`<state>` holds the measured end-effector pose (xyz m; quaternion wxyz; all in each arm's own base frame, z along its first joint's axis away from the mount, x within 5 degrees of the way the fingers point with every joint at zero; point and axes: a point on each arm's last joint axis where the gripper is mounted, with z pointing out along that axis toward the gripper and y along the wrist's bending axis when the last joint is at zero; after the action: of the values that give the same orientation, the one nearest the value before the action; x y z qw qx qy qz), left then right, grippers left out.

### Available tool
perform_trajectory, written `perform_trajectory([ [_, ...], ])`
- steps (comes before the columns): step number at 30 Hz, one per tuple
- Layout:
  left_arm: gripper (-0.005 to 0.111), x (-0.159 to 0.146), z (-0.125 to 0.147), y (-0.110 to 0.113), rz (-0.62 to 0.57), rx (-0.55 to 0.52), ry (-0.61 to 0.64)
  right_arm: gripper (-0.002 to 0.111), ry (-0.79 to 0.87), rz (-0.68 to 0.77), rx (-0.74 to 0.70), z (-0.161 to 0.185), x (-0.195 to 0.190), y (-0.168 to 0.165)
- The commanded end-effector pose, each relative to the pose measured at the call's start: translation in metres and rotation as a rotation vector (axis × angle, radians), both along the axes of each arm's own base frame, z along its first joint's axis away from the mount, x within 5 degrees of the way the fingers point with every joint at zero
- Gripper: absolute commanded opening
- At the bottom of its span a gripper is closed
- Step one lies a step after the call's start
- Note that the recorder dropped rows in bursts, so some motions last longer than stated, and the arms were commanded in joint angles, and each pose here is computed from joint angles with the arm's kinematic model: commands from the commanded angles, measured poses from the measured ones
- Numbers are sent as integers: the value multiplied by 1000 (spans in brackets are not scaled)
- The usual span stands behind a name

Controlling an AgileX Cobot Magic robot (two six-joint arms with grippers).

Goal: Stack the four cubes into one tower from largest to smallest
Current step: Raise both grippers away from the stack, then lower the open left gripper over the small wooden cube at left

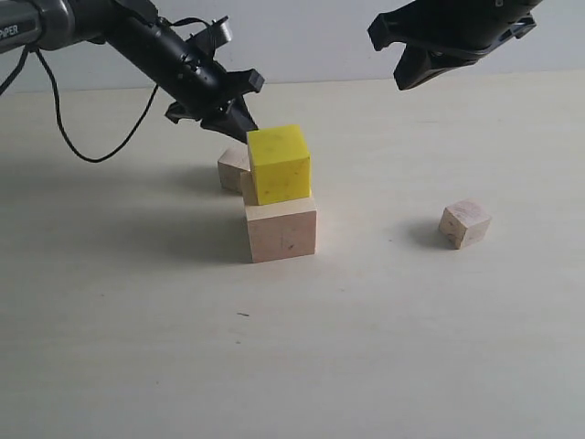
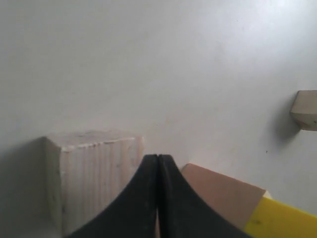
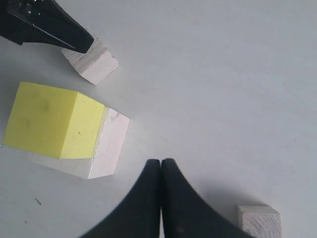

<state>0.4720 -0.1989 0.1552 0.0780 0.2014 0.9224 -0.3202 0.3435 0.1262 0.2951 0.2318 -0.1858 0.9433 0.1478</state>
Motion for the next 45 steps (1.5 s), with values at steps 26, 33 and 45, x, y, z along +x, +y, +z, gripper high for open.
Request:
perform_trajectory([
  [26,0,11,-12,70,145,260,74,0,-25,12,-26,0,1,-1],
  [33,0,8,28,69,122,216,-14,0,-27,11,-26,1,2,-1],
  [45,70,0,59,58,-40,241,-191,0,-11,16,-29,0,0,-1],
])
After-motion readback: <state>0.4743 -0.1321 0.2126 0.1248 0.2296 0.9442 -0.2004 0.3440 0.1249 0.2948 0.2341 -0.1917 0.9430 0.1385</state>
